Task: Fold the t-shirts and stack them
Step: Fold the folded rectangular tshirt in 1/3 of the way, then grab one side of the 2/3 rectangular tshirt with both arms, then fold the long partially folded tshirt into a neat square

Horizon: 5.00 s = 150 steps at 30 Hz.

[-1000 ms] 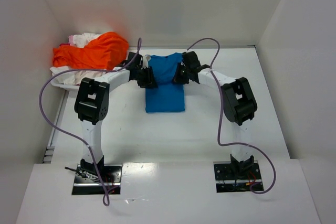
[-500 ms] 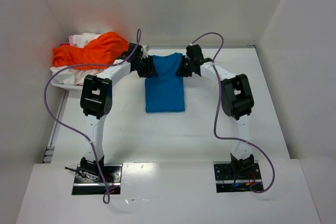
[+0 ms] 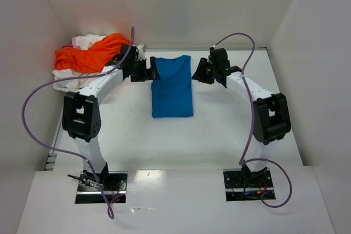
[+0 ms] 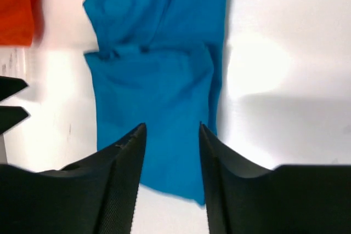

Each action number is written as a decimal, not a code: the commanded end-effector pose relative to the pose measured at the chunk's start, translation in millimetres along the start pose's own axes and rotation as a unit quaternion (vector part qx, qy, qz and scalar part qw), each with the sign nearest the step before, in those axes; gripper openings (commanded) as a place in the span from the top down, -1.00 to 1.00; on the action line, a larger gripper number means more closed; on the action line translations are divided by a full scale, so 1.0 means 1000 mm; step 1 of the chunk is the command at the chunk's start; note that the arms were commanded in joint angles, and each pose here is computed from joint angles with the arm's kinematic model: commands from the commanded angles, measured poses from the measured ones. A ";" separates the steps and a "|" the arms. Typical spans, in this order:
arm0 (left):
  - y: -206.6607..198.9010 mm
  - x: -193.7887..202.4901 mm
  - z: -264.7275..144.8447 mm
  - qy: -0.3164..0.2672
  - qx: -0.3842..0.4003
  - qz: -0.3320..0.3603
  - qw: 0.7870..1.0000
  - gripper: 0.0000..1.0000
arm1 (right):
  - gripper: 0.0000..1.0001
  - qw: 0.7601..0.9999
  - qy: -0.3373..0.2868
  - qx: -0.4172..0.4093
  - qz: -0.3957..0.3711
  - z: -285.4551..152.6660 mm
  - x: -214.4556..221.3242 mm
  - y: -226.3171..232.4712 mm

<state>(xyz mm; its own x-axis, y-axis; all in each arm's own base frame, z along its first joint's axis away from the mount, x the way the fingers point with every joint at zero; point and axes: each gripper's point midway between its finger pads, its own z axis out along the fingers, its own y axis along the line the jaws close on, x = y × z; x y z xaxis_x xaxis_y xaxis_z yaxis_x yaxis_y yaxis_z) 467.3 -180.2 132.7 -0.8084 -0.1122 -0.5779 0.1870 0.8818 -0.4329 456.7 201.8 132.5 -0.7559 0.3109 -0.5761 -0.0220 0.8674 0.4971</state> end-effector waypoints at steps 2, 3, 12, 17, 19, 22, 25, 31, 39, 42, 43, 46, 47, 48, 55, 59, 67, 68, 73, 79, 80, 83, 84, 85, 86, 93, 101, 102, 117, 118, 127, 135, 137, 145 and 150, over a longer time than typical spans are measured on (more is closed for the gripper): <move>-0.016 0.035 -0.033 0.016 0.014 0.007 1.000 -1.00 | -0.21 1.000 0.026 0.007 -0.004 -0.031 0.038 -0.017; -0.010 0.065 -0.031 0.046 0.006 -0.014 0.999 -1.00 | -0.35 0.999 0.031 0.010 -0.003 -0.035 0.046 -0.020; -0.013 0.150 -0.044 0.093 0.007 -0.046 0.995 -1.00 | -1.00 0.996 0.081 0.031 -0.028 -0.045 0.122 -0.021; -0.007 0.153 -0.035 0.083 -0.008 -0.050 0.995 -0.94 | -0.94 0.994 0.100 0.034 -0.022 -0.036 0.142 -0.020; -0.004 0.153 -0.031 0.082 -0.014 -0.050 0.995 -0.91 | -0.85 0.994 0.100 0.034 -0.022 -0.032 0.143 -0.020; 0.001 0.155 -0.024 0.083 -0.019 -0.050 0.995 -0.84 | -0.60 0.994 0.097 0.038 -0.023 -0.027 0.141 -0.022; 0.002 0.156 -0.014 0.092 -0.017 -0.053 0.994 -0.76 | -0.40 0.992 0.109 0.052 -0.022 -0.019 0.149 -0.031; 0.001 0.152 -0.003 0.098 -0.009 -0.049 0.994 -0.61 | -0.22 0.992 0.114 0.050 -0.021 -0.011 0.151 -0.031; 0.004 0.160 0.008 0.117 -0.007 -0.051 0.992 -0.37 | 0.19 0.992 0.120 0.043 -0.011 0.000 0.155 -0.029; 0.002 0.155 0.010 0.114 -0.005 -0.050 0.992 -0.25 | 0.32 0.991 0.130 0.041 -0.013 0.004 0.161 -0.027; 0.003 0.155 0.010 0.114 -0.005 -0.045 0.992 -0.21 | 0.38 0.991 0.130 0.041 -0.013 0.004 0.161 -0.027; 0.005 0.159 0.014 0.123 -0.009 -0.048 0.991 0.06 | 0.65 0.990 0.135 0.044 -0.012 0.009 0.163 -0.029; 0.003 0.159 0.013 0.125 -0.003 -0.048 0.991 0.14 | 0.75 0.989 0.136 0.051 -0.013 0.008 0.164 -0.032; 0.003 0.157 0.016 0.124 -0.003 -0.048 0.991 0.34 | 0.80 0.989 0.139 0.054 -0.012 0.007 0.165 -0.033; 0.006 0.166 0.017 0.147 -0.006 -0.046 0.988 0.87 | 1.00 0.990 0.127 0.058 -0.009 -0.002 0.161 -0.033; 0.003 0.162 0.007 0.139 -0.008 -0.043 0.989 1.00 | 1.00 0.991 0.120 0.053 -0.004 -0.012 0.160 -0.031; -0.014 0.183 -0.017 0.162 0.003 -0.031 0.986 1.00 | 1.00 0.992 0.115 0.044 0.009 -0.051 0.169 -0.026; -0.016 0.188 -0.021 0.167 0.003 -0.029 0.985 1.00 | 1.00 0.992 0.117 0.047 0.014 -0.055 0.172 -0.028; -0.040 0.197 -0.057 0.172 0.011 -0.016 0.985 1.00 | 1.00 0.994 0.105 0.017 0.017 -0.086 0.165 -0.002; -0.076 0.161 -0.113 0.107 0.021 0.005 0.994 1.00 | 1.00 0.998 0.051 -0.022 0.021 -0.130 0.124 0.035; -0.077 0.151 -0.120 0.087 0.014 0.009 0.996 1.00 | 1.00 0.999 0.036 -0.035 0.020 -0.137 0.111 0.046; -0.094 0.118 -0.138 0.053 0.022 0.016 0.998 1.00 | 1.00 0.998 -0.002 -0.060 0.019 -0.154 0.082 0.068; -0.097 0.114 -0.141 0.054 0.021 0.016 0.998 1.00 | 1.00 0.998 -0.015 -0.063 0.013 -0.158 0.073 0.072; -0.100 0.108 -0.140 0.050 0.023 0.017 0.998 1.00 | 1.00 0.997 -0.035 -0.074 0.013 -0.166 0.058 0.083; -0.107 0.097 -0.146 0.034 0.031 0.020 0.999 1.00 | 1.00 0.997 -0.032 -0.070 0.002 -0.162 0.056 0.084; -0.096 0.075 -0.138 0.017 0.020 0.008 1.000 1.00 | 1.00 0.997 -0.066 -0.048 0.000 -0.138 0.022 0.067; -0.096 0.077 -0.115 0.045 0.066 -0.005 0.997 1.00 | 1.00 0.997 -0.059 -0.041 -0.013 -0.102 0.012 0.068; -0.093 0.080 -0.110 0.050 0.063 -0.007 0.997 1.00 | 1.00 0.997 -0.066 -0.046 -0.018 -0.104 0.007 0.071; -0.043 0.078 -0.057 0.064 0.064 -0.101 0.991 1.00 | 0.92 0.996 -0.085 -0.033 -0.022 -0.051 -0.031 0.063; -0.044 0.079 -0.053 0.068 0.069 -0.102 0.990 1.00 | 0.89 0.996 -0.077 -0.033 -0.022 -0.042 -0.029 0.062; -0.010 0.056 -0.016 0.064 0.075 -0.151 0.984 0.72 | 0.84 0.997 -0.066 -0.039 -0.020 0.008 -0.041 0.065; 0.017 0.019 -0.003 0.029 0.071 -0.150 0.986 -0.42 | 0.66 0.998 -0.055 -0.035 -0.014 0.054 -0.046 0.054; 0.019 0.000 -0.006 0.008 0.070 -0.139 0.988 -0.70 | 0.56 0.998 -0.056 -0.037 -0.014 0.059 -0.049 0.055; 0.011 0.006 -0.011 0.009 0.097 -0.119 0.988 -0.75 | -0.30 0.998 -0.058 -0.017 -0.014 0.063 -0.059 0.049; 0.006 0.032 -0.017 0.019 0.094 -0.115 0.989 -0.62 | 0.01 0.994 -0.099 -0.052 -0.018 0.017 -0.079 0.068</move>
<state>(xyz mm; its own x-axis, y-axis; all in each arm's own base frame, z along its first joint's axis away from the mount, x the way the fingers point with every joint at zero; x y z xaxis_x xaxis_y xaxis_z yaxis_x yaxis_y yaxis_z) 444.7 -162.5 105.8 -0.8737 -0.3162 -0.3696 0.0145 0.7427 -0.6695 523.7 247.9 123.6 -0.7223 0.3153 -0.6155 -0.0432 0.8677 0.4952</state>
